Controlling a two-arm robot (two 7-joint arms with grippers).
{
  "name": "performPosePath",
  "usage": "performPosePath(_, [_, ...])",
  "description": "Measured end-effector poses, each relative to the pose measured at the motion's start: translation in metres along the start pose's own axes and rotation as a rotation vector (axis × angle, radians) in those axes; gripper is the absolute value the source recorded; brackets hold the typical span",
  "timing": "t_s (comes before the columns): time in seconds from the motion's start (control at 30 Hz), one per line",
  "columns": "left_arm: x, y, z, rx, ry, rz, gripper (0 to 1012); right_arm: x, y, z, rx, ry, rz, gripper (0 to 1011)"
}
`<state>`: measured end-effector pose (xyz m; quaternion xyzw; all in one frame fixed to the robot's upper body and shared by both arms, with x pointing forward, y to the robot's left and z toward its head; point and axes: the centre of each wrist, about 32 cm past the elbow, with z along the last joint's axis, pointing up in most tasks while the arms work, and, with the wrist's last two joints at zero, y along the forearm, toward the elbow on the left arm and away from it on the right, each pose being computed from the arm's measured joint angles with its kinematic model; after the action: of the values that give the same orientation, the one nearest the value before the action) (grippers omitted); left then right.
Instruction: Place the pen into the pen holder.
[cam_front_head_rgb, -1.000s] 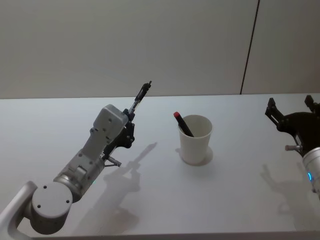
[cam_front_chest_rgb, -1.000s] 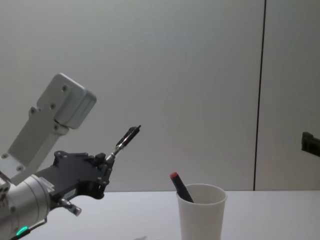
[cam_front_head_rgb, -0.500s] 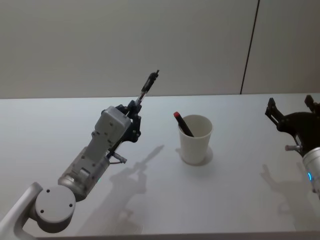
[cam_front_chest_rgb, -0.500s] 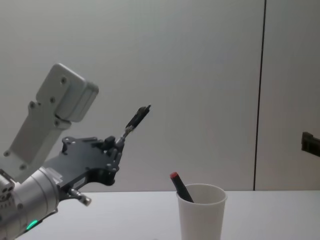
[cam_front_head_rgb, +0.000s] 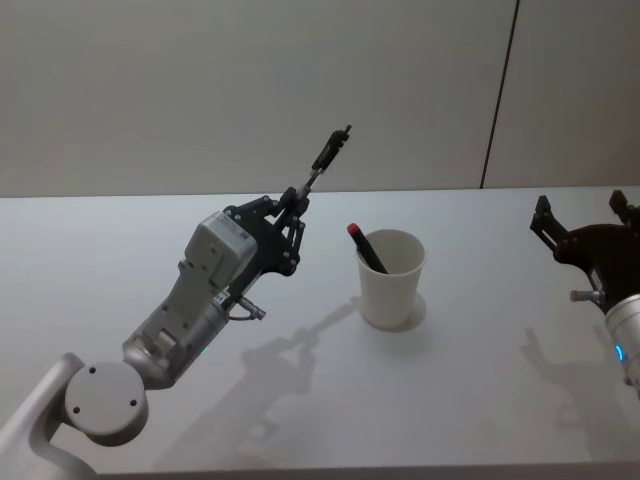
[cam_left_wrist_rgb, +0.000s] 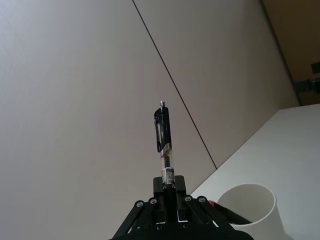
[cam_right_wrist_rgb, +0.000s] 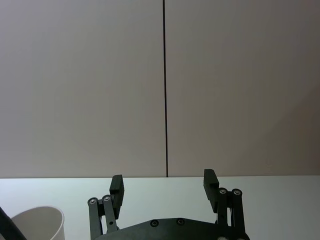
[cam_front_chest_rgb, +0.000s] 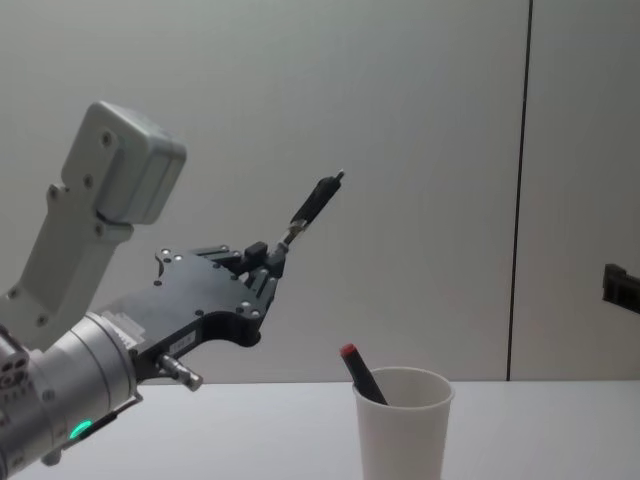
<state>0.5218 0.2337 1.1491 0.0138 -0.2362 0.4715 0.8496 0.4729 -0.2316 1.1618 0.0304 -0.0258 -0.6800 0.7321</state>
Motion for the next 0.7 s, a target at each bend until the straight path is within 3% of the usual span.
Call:
performPosePath(0.3, [0.0046,-0.0051,-0.0022,-0.048,0.011,-0.037,137,0.0,0.0,0.0,0.0,0.0,0.0,1002])
performPosePath(0.7, [0.0073,-0.008,-0.0032,-0.077,0.015,-0.056,137,0.0,0.0,0.0,0.0,0.0,0.0,1002])
